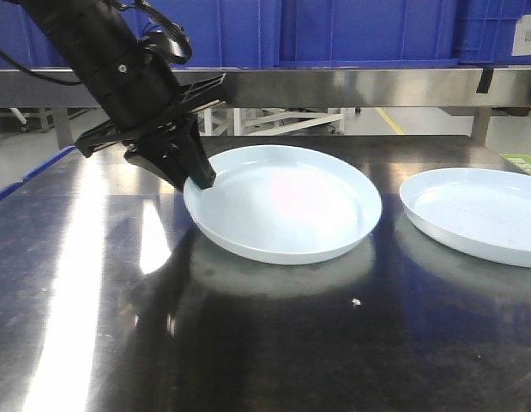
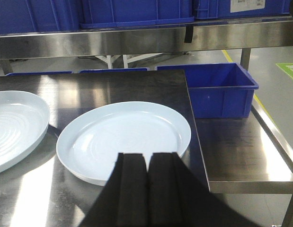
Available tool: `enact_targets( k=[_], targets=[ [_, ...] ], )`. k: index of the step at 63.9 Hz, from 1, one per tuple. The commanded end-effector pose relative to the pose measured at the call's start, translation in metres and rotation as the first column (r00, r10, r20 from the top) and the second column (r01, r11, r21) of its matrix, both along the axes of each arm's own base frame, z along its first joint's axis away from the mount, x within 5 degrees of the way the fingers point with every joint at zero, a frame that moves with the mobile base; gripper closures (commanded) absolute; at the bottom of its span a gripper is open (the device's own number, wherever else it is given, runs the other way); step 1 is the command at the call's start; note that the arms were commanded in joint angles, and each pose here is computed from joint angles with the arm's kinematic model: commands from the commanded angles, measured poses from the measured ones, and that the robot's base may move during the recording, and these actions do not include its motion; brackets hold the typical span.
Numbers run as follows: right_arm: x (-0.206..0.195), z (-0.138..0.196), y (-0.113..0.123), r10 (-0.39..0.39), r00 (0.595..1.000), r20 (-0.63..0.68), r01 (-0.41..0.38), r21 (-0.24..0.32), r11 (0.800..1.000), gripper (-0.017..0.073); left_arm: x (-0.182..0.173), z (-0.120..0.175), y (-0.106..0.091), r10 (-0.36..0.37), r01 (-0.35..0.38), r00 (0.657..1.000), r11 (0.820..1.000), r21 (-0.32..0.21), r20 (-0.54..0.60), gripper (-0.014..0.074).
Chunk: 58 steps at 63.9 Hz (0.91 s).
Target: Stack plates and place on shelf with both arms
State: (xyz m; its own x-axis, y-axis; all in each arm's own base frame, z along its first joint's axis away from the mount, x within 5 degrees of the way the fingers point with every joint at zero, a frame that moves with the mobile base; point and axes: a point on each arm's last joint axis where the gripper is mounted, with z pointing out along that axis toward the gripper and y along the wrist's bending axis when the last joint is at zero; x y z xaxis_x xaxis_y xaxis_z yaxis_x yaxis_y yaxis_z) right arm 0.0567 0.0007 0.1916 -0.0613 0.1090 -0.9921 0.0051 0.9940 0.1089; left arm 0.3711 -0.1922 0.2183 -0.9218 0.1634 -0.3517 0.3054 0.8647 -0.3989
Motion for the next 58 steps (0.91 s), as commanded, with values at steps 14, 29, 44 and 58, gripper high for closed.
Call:
enact_targets(
  k=[14, 29, 44, 58],
  targets=[
    [-0.001, 0.010, -0.001, -0.015, 0.994, 0.108, 0.016, -0.008, 1.000, 0.0502, 0.000, 0.033, -0.004, 0.020, -0.014, 0.995, 0.998, -0.061, 0.100, 0.0321],
    [-0.001, 0.010, -0.001, -0.015, 0.994, 0.108, 0.016, -0.008, 1.000, 0.0502, -0.011, 0.058, 0.003, -0.014, 0.019, 0.989, 0.999, -0.034, 0.148, 0.0330],
    [-0.001, 0.010, -0.001, -0.015, 0.994, 0.108, 0.016, -0.008, 1.000, 0.0502, -0.034, 0.109, 0.020, -0.031, 0.029, 0.944, 1.000, 0.009, 0.328, 0.0360],
    [-0.001, 0.010, -0.001, -0.015, 0.994, 0.108, 0.016, -0.008, 1.000, 0.0502, -0.071, 0.133, 0.050, 0.009, -0.036, 0.817, 0.999, 0.035, 0.576, 0.0510]
  ],
)
